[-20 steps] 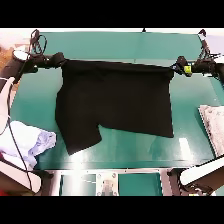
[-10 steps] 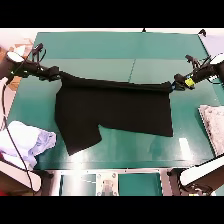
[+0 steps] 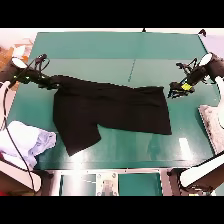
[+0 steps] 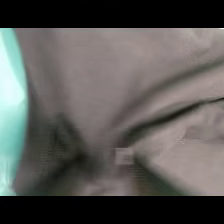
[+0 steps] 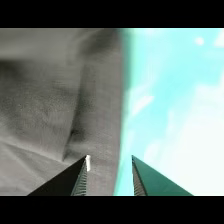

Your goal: Fold the shirts.

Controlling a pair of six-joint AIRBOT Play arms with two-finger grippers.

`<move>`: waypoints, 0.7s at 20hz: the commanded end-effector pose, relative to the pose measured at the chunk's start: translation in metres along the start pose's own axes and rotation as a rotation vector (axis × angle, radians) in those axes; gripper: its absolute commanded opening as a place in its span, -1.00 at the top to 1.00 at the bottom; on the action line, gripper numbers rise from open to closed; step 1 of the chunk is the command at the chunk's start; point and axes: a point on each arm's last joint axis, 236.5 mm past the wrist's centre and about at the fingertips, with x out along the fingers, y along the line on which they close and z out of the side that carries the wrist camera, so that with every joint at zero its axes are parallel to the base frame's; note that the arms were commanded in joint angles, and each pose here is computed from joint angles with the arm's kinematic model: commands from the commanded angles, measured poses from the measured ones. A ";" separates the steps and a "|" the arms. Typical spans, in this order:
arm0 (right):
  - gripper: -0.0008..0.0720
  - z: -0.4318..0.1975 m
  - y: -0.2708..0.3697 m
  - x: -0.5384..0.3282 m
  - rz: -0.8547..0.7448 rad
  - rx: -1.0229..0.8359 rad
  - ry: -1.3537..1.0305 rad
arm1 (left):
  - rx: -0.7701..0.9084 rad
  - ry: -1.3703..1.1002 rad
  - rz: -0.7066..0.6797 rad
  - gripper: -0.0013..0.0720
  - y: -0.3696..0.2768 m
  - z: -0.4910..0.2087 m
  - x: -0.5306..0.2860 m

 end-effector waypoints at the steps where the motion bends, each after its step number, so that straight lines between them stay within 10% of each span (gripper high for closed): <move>1: 0.08 -0.011 0.005 -0.007 -0.015 0.037 0.034 | -0.013 0.101 -0.048 -0.82 -0.015 -0.020 -0.012; 14: 0.26 -0.139 0.023 0.006 0.086 0.256 -0.099 | -0.201 0.234 -0.088 -0.82 -0.020 -0.136 -0.089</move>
